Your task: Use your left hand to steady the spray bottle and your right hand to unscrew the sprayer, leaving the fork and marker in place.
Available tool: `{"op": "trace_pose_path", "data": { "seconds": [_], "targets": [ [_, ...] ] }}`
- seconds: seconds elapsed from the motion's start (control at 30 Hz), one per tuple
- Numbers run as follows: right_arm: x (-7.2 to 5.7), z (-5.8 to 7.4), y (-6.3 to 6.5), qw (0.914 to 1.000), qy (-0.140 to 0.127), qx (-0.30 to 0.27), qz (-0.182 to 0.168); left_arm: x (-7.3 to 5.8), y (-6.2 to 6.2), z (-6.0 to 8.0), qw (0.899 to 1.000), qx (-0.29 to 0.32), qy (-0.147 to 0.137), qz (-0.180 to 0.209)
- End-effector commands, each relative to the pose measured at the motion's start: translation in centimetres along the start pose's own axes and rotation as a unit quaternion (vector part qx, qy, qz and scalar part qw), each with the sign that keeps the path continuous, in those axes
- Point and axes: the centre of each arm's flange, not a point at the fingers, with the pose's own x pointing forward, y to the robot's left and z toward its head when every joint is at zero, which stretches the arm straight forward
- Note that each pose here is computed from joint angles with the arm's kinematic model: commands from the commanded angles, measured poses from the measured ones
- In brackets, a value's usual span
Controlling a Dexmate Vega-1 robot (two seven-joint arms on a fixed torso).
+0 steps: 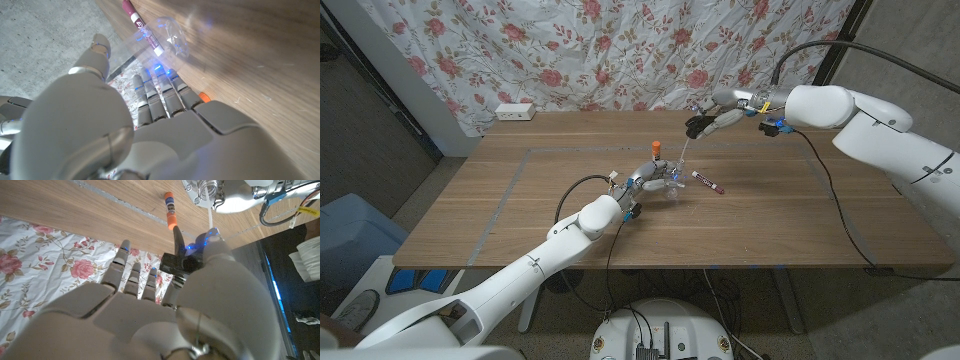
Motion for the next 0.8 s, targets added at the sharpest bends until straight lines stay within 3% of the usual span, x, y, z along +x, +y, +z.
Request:
{"op": "trace_pose_path", "data": {
  "seconds": [0.03,0.8],
  "targets": [
    [-0.6,0.4,-1.1,1.0,-0.003,0.001,-0.007,0.0,0.2,-0.1,1.0,0.0,0.002,0.002],
    [-1.9,0.3,-3.2,0.9997,-0.008,0.023,-0.008,0.2,0.6,-0.5,1.0,-0.001,-0.003,0.001]
  ]
}}
